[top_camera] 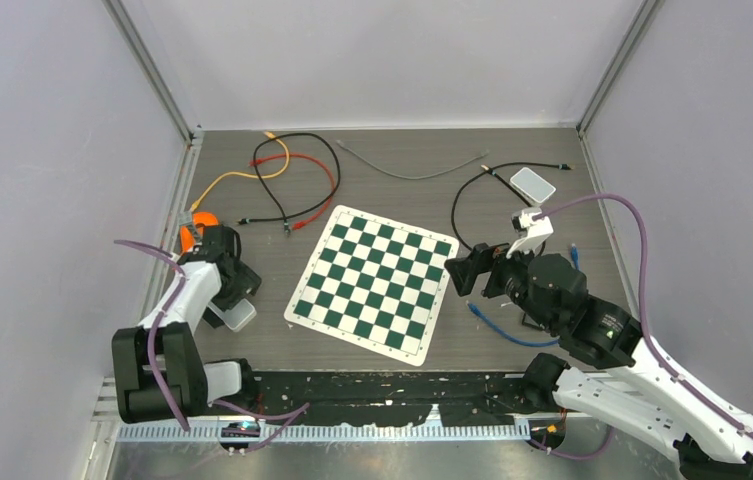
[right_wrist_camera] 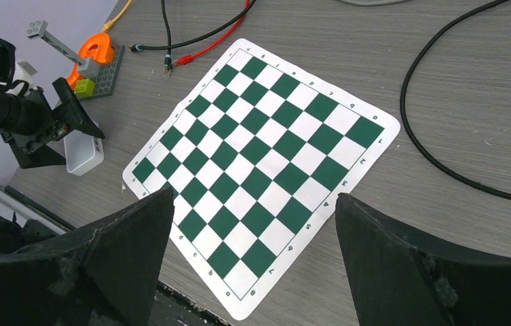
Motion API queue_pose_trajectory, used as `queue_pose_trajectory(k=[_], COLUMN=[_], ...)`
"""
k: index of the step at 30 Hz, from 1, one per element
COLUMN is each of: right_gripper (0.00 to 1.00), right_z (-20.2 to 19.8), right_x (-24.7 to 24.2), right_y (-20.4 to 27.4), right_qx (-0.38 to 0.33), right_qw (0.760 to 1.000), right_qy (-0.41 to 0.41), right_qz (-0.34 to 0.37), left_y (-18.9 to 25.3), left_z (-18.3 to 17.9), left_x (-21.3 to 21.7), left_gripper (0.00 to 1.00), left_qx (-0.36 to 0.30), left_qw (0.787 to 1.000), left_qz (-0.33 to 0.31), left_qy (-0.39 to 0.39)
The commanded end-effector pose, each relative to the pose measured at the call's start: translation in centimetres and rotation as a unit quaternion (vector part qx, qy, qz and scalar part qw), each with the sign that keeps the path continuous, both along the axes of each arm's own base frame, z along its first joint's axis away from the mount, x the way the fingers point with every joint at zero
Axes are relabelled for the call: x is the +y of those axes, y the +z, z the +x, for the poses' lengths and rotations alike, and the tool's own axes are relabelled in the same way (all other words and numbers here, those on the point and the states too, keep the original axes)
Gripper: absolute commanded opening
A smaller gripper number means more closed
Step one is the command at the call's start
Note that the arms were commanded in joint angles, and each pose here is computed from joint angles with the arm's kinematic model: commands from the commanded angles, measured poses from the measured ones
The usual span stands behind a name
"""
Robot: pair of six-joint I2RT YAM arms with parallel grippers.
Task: Insert the plug into the switch port
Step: Pick up the connector from the center of the board.
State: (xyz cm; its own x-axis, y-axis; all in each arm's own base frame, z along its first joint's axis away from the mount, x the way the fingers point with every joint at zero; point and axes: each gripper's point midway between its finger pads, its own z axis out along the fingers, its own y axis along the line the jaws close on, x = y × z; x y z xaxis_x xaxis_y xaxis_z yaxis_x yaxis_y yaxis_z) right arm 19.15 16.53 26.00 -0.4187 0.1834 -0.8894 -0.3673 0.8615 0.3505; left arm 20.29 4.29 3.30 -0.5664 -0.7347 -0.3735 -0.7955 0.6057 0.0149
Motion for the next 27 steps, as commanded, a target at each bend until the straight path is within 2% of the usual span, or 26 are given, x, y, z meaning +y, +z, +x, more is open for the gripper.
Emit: queue_pose_trajectory(k=[1,9,14,20,23,25,27], right_gripper=[0.95,0.96,0.95,0.95,0.96,0.96,0.96], right_z=[0.1,0.3,0.2,0.1,0.1,0.1,0.2], right_x=[0.1,-0.4,-0.1,0.1,0.0,-0.1,-0.1], right_y=[1.2,1.6,1.2,1.1,1.0,1.2,1.2], right_qx=[-0.02,-0.027,-0.022,-0.015,-0.015,-0.016,-0.017], right_qw=[1.0,1.0,1.0,1.0,1.0,1.0,1.0], right_qy=[0.001,-0.01,-0.002,0.004,-0.001,-0.003,-0.005], right_qz=[0.015,0.011,0.009,0.006,0.007,0.008,0.008], left_y=[-0.3,-1.7,-2.5,-1.3,0.0,0.9,1.6], left_z=[1.5,0.5,0.3,0.4,1.5,2.6,3.6], left_x=[0.1,-0.1,-1.4,-1.0,-1.6,-2.8,-3.7], left_gripper=[1.0,0.96,0.83,0.62,0.53,0.47,0.47], left_qx=[-0.023,-0.011,-0.006,-0.039,-0.069,-0.088,-0.102], left_qw=[1.0,0.999,0.999,0.999,0.997,0.991,0.981], left_qz=[-0.004,-0.009,-0.042,-0.026,-0.023,-0.031,-0.023], left_qy=[0.017,0.03,0.017,0.012,-0.028,-0.093,-0.162])
